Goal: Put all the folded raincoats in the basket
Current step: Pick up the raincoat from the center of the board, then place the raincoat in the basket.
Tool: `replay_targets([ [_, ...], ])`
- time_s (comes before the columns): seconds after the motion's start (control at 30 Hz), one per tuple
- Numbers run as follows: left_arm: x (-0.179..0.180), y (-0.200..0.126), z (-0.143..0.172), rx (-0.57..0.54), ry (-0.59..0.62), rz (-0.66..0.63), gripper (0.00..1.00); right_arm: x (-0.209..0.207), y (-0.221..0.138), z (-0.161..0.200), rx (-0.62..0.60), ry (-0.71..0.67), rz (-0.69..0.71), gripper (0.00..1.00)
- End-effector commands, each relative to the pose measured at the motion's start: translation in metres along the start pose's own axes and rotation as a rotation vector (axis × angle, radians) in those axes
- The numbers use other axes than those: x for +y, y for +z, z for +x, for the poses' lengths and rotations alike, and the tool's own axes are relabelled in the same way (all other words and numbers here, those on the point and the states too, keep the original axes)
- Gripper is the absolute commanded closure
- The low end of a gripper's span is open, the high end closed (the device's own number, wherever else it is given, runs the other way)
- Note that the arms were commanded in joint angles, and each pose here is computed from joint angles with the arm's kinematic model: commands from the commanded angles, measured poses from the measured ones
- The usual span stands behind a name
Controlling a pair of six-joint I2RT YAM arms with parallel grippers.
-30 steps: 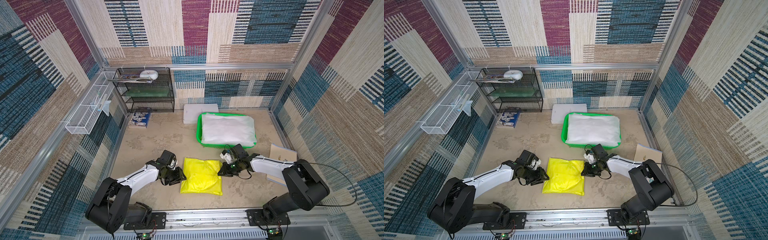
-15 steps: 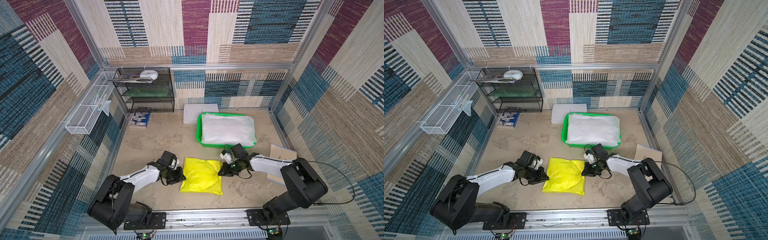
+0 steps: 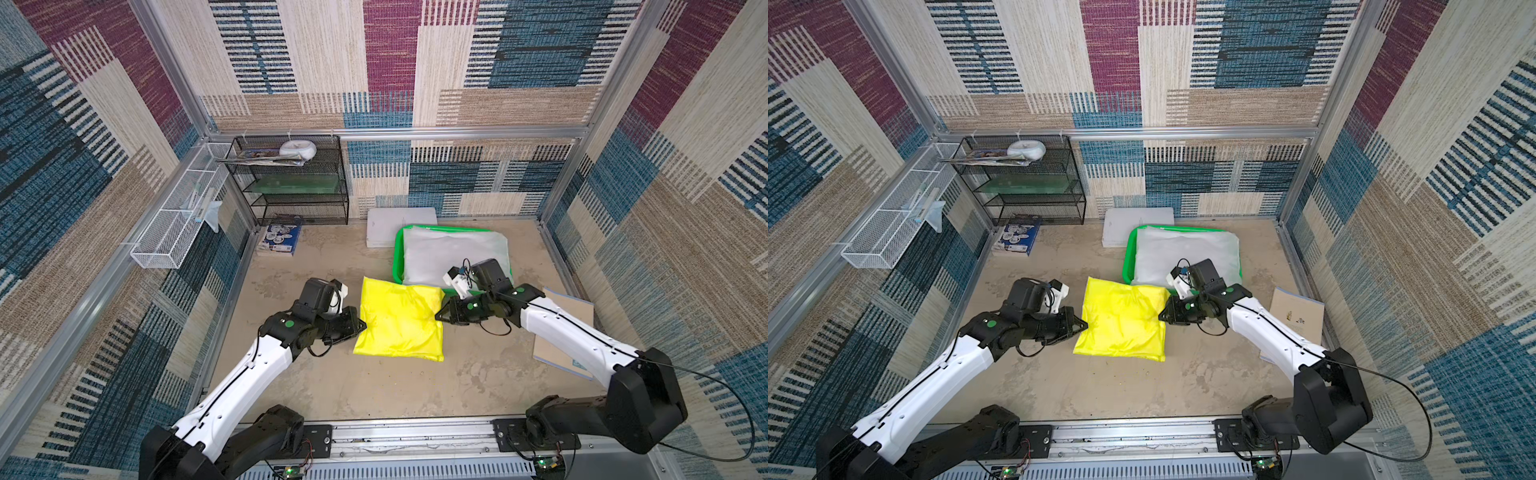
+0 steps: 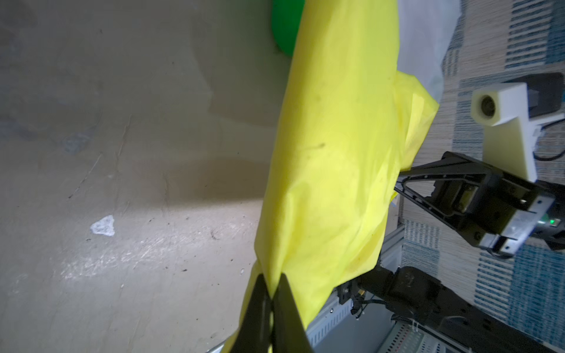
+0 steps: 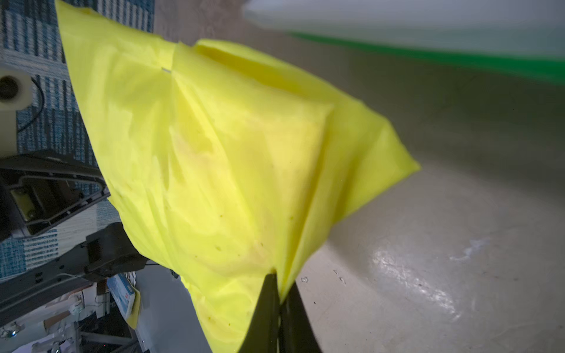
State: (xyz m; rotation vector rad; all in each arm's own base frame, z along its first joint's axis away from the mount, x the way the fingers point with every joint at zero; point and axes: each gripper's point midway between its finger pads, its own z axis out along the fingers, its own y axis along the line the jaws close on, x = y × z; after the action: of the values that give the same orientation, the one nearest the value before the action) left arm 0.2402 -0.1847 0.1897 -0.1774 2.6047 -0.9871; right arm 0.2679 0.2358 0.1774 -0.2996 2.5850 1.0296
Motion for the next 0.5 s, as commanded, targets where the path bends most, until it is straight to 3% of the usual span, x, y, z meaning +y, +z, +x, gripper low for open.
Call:
replay_targets([
  [0.0, -0.028, -0.005, -0.014, 0.068, 0.002, 0.02, 1.0, -0.002, -0.035, -0.038, -0.097, 0.039, 0.099, 1.0],
  [0.13, -0.074, 0.017, -0.071, 0.078, 0.02, 0.071, 1.0, -0.022, -0.084, -0.108, -0.219, 0.081, 0.226, 1.0],
  [0.23, -0.094, 0.054, -0.111, 0.126, 0.018, 0.077, 1.0, -0.05, -0.099, -0.139, -0.233, 0.117, 0.285, 1.0],
  [0.4, -0.122, 0.118, -0.151, 0.221, 0.0, 0.142, 1.0, -0.115, -0.103, -0.161, -0.192, 0.23, 0.416, 1.0],
  [0.47, -0.126, 0.14, -0.16, 0.246, -0.009, 0.145, 1.0, -0.129, -0.098, -0.166, -0.16, 0.244, 0.403, 1.0],
])
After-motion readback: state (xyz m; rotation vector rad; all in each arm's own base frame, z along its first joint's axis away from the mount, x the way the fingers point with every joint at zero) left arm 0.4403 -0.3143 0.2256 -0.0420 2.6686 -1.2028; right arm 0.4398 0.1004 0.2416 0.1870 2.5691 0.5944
